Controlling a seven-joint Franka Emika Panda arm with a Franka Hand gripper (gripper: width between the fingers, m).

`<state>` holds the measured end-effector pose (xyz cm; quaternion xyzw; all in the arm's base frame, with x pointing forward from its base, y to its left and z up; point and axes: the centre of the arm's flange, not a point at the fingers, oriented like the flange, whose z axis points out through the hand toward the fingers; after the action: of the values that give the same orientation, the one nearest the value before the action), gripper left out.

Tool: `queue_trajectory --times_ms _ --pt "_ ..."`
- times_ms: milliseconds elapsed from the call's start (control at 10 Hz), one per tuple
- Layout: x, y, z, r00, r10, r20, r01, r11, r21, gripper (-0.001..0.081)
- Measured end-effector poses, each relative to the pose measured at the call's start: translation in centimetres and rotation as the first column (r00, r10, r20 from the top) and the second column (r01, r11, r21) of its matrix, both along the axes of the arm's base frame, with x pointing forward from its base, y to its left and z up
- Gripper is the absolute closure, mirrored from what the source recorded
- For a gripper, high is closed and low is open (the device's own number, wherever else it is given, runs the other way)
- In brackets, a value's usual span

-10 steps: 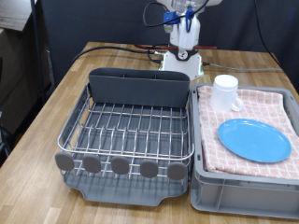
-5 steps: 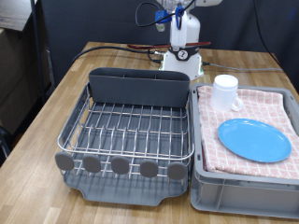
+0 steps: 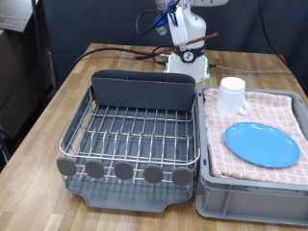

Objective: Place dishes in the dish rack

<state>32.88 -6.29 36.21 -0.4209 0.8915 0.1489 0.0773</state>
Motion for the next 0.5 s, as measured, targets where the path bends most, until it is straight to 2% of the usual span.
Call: queue_trajectory --times_ms 500 --pt "-0.8 -2.4 -2.2 1.000 -0.012 -0.015 0.014 0.985 0.170 0.0721"
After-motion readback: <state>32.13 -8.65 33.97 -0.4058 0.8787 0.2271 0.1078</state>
